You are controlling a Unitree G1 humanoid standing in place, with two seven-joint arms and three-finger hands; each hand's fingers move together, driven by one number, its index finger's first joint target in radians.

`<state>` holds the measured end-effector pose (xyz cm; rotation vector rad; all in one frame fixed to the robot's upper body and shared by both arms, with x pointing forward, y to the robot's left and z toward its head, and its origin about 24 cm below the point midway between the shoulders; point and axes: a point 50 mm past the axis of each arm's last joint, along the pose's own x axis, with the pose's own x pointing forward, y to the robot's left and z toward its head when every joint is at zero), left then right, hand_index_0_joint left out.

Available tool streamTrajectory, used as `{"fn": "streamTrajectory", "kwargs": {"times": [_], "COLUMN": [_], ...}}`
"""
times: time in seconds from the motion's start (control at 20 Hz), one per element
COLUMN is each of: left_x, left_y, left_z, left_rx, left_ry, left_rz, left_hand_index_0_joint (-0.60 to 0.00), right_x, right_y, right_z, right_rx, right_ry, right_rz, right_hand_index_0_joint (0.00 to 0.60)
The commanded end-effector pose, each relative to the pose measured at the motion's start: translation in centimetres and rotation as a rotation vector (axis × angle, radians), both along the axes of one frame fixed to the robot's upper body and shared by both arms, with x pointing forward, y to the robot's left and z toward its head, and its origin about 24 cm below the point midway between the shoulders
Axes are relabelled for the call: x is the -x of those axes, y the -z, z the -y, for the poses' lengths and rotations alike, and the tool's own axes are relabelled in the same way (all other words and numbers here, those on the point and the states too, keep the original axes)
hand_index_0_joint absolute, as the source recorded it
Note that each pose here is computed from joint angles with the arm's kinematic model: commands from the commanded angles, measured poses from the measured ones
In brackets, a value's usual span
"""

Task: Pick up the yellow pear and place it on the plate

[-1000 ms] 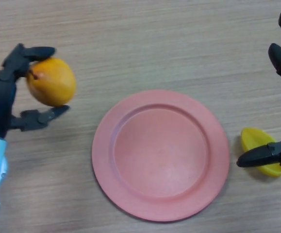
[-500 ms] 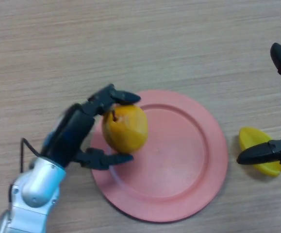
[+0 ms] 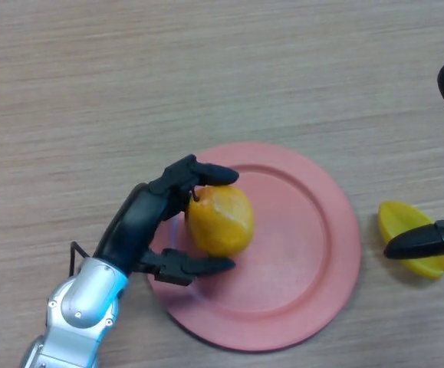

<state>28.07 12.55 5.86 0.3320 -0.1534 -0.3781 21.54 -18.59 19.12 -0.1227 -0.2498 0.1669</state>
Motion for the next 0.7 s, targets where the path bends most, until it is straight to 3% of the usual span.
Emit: {"fn": "streamTrajectory", "kwargs": {"times": [0.05, 0.1, 0.15, 0.2, 0.45, 0.7], "left_x": [-0.4, -0.6, -0.8, -1.0, -1.4, -1.1], "left_y": [-2.6, -2.0, -1.5, -1.1, -1.3, -3.2], "left_z": [0.3, 0.4, 0.3, 0.2, -0.3, -1.2], "left_rx": [0.039, -0.003, -0.051, -0.104, -0.136, -0.147], "left_ry": [0.007, -0.006, -0.018, -0.025, -0.047, -0.05], "left_rz": [0.142, 0.126, 0.109, 0.092, 0.08, 0.143], "left_hand_index_0_joint": [-0.3, -0.149, -0.05, 0.0, 0.0, 0.0], "right_x": [1.2, 1.2, 1.2, 1.1, 1.0, 0.7], "right_y": [-2.9, -3.0, -3.1, -3.2, -3.1, -3.2], "right_z": [0.7, 0.7, 0.8, 1.0, 1.0, 0.7], "right_rx": [0.029, 0.031, 0.032, 0.034, 0.022, 0.014], "right_ry": [0.032, 0.036, 0.043, 0.052, 0.059, 0.049], "right_rz": [0.195, 0.197, 0.204, 0.217, 0.212, 0.224], "right_hand_index_0_joint": [0.0, 0.0, 0.0, 0.0, 0.0, 0.0]}}
